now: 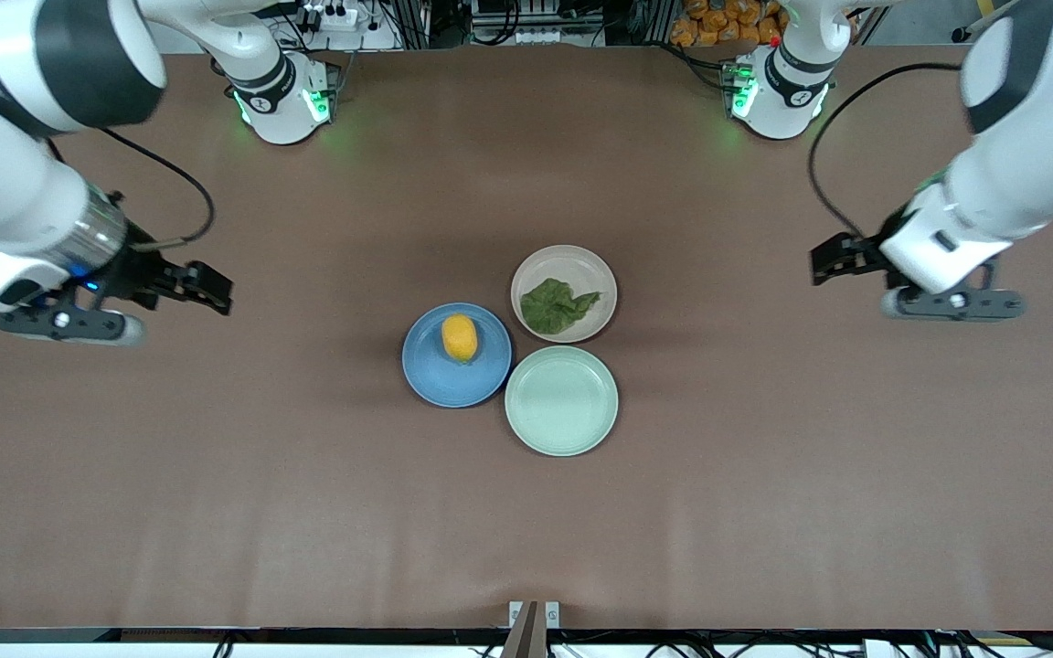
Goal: Pick lemon and lettuce from blue and beige plates
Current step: 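Move the right gripper toward the lemon while the left gripper approaches the lettuce, then lower and close the right gripper on the lemon while the left grasps lettuce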
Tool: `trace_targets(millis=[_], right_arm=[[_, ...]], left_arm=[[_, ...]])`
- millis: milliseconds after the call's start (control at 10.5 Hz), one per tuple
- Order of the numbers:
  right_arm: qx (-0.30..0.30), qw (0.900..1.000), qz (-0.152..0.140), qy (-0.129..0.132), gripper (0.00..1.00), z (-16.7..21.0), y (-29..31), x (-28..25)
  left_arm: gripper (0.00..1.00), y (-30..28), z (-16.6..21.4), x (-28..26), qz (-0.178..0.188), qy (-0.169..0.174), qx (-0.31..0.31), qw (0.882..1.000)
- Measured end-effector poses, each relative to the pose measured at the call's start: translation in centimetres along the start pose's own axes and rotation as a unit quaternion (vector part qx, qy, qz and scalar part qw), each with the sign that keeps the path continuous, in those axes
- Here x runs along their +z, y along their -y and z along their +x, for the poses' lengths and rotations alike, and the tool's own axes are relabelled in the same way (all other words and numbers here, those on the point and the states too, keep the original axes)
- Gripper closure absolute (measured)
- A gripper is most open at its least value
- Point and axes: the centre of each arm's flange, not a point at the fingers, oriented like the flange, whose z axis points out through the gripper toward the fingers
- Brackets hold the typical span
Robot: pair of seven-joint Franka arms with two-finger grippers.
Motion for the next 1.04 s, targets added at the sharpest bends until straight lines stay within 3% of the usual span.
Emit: trace_targets(millis=[569,854,1044], right_arm=[[0.008,1.000,0.007,0.003,0.00,-0.3,4.7,2.7],[0.007,1.000,0.010,0.022,0.00,-0.8,11.0,8.8],[0.012,0.999,0.016,0.029,0.00,-0.3,13.1,13.0]], left_arm=[[0.00,-11.5,-4.9,9.9,-0.020,-0.023,-0.025,0.999],[0.00,-14.8,-7.9,15.2,-0.031,-0.038,-0.018,0.999],[0.00,-17.0,-9.7,18.2,-0.010,-0.042,-0.007,0.999]])
